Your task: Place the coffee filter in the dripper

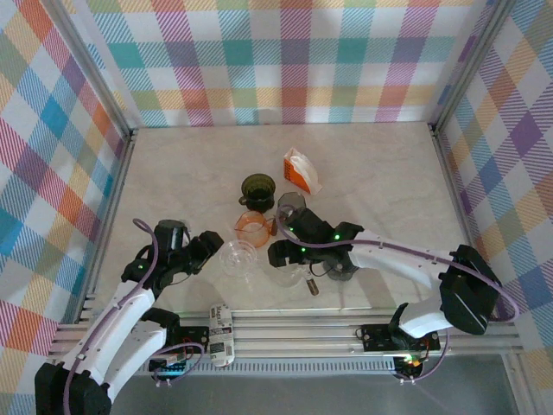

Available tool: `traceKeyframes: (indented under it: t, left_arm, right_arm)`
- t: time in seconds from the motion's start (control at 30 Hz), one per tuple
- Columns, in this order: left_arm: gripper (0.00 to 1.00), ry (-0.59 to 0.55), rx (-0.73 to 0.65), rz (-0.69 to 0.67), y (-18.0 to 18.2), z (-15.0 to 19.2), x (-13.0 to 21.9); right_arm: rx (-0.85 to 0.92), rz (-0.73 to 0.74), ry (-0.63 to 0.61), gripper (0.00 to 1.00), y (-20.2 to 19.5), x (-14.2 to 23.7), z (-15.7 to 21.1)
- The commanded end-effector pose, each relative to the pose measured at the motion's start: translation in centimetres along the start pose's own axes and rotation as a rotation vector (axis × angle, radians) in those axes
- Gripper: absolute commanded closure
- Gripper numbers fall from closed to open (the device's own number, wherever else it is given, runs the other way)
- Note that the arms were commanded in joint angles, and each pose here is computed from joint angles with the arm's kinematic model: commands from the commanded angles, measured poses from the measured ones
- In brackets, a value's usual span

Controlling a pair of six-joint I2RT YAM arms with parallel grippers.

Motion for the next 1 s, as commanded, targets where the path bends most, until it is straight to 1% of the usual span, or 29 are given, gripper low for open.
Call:
traceKeyframes:
  t: [0.0,0.2,0.27,0.37,0.43,0.53,0.87,0.97]
  left_arm:
    - [0.36,0.046,-0.007,-0.032,0.6,1.0,-0.4]
    - [0.43,0.072,-0.059,-0.071,0.3,1.6,-0.9]
    - [0.45,0.079,-0.090,-0.096,0.0,1.7,-1.0]
    - [0.51,0.099,-0.131,-0.156,-0.1,1.8,-1.1]
    - [0.56,0.115,-0.160,-0.196,-0.2,1.9,-1.0]
    - [0.60,0.132,-0.192,-0.239,-0.3,2.0,-1.1]
    - [0.73,0.154,-0.208,-0.245,-0.5,2.6,-1.7]
    - [0.79,0.158,-0.208,-0.249,-0.4,2.6,-1.8]
  right_arm:
    - [-0.008,-0.038,-0.042,0.09,1.3,0.4,-0.8]
    - [0.023,0.068,-0.133,0.03,0.1,2.0,-1.4]
    - [0.031,0.094,-0.156,0.02,-0.6,2.6,-1.5]
    - [0.012,0.130,-0.175,0.02,-1.9,3.4,-1.5]
    - [-0.001,0.142,-0.187,0.01,-2.7,3.9,-1.4]
    - [-0.022,0.153,-0.205,0.01,-3.8,4.6,-1.2]
    - [-0.083,0.205,-0.246,0.00,-6.6,6.0,-1.0]
    - [-0.102,0.220,-0.256,0.00,-7.3,6.3,-1.1]
Point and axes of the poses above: each hand's point on the last joint's axis, 136 mm out from that joint toward the fingers, its own x axis back along the fingers, its own y axis along the line the jaws close on, z = x × y, the point moved 8 cm from there along x, back along the fingers, and after that the axes turned 11 degrees about -x, right-handed, at the moved point
